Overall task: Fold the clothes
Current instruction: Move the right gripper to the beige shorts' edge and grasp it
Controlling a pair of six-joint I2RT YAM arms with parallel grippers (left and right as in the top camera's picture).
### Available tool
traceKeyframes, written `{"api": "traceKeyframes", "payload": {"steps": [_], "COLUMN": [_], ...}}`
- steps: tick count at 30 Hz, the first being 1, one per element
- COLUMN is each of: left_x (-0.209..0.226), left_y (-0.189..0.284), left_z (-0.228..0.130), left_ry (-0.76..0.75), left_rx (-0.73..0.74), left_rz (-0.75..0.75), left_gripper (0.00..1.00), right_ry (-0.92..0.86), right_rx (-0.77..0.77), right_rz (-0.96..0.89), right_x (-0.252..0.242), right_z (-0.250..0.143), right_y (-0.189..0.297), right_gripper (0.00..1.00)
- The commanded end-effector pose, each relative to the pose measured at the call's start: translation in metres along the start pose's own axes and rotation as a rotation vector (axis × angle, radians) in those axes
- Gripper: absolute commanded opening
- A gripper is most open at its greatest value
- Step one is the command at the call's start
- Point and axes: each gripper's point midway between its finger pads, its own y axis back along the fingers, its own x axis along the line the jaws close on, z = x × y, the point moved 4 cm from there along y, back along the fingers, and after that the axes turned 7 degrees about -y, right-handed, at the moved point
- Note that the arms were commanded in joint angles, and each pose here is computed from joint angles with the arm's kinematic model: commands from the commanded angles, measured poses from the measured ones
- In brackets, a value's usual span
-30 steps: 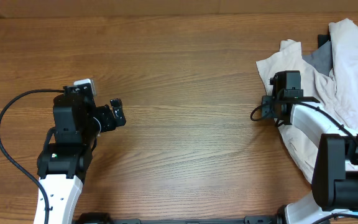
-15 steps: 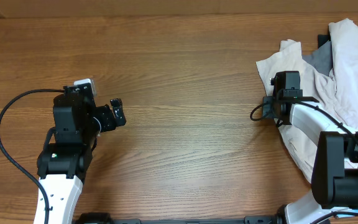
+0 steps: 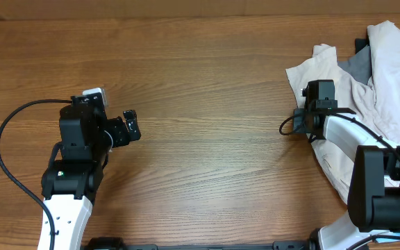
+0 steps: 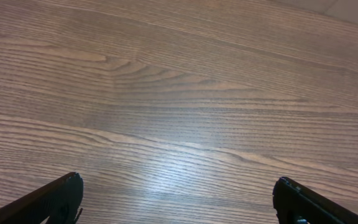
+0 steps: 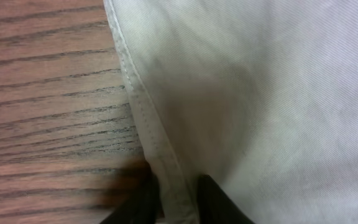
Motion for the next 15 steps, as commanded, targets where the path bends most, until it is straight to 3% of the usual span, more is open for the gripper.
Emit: {"api": "traceKeyframes", "payload": {"steps": [1, 7, 10, 15], "left_x": [-0.0016, -0.0016, -0.0016, -0.0018], "left_y": [0.0035, 0.0035, 0.0035, 0.0035], "left_z": [0.0107, 0.0109, 0.011, 0.0122], "left_ry": [-0.014, -0.014, -0.014, -0.015], "left_rx": [-0.026, -0.027, -0.027, -0.033], "left_rz": [-0.011, -0.01, -0.011, -0.012], "left_gripper": [1.0, 1.0, 1.0, 1.0], "right_ry": [-0.003, -0.003, -0.004, -0.034], "right_rx": [-0.002, 0.0, -0.005, -0.027], "right_rz": [-0.01, -0.011, -0.01, -0.007], "right_x": [-0.0016, -0.0016, -0.0014, -0.0008], "right_z": [0.003, 0.0024, 0.0035, 0.0113], "right_y": [-0.0021, -0.003, -0.003, 0.001], "right_gripper": [0.21, 0.13, 0.04, 0.04]}}
